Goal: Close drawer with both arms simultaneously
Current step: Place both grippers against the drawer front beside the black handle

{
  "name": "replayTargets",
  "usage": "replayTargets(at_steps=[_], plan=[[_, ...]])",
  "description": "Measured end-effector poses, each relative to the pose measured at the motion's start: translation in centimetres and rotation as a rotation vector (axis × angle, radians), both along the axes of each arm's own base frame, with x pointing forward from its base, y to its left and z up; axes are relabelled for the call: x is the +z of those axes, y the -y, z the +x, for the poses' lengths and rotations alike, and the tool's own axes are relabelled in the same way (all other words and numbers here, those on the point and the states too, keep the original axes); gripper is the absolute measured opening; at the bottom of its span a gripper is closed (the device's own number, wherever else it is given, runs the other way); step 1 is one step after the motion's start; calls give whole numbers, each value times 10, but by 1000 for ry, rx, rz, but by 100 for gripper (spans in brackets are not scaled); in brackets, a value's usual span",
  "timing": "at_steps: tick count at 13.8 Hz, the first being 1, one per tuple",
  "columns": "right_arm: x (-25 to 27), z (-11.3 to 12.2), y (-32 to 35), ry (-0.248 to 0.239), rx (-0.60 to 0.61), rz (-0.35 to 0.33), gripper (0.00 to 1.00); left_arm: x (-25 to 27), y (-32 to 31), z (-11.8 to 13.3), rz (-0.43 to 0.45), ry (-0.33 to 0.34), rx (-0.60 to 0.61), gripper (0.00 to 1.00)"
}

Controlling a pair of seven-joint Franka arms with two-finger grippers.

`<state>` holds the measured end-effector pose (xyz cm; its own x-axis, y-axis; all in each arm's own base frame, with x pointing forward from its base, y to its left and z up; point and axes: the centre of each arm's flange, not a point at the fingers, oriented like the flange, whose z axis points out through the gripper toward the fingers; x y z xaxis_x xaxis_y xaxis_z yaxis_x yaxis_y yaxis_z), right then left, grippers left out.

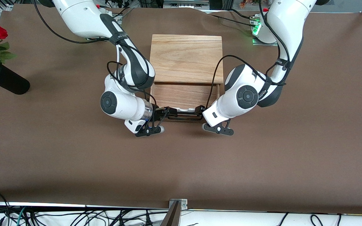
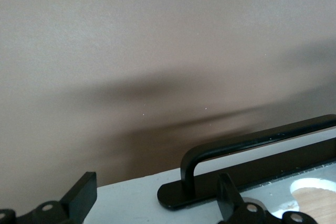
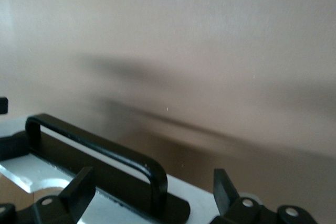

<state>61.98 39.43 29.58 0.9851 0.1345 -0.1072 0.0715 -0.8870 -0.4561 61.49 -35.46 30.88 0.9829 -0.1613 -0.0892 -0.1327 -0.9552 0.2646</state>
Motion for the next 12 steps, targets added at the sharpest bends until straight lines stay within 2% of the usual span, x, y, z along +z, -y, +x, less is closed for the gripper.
replayTargets(at_steps=[7, 12], plan=[[-6, -4, 3, -62, 8, -12, 100, 0, 3, -4, 6, -26, -6, 100], [-9, -13, 0, -125, 42, -22, 100, -1, 5, -13, 29, -95, -27, 100]])
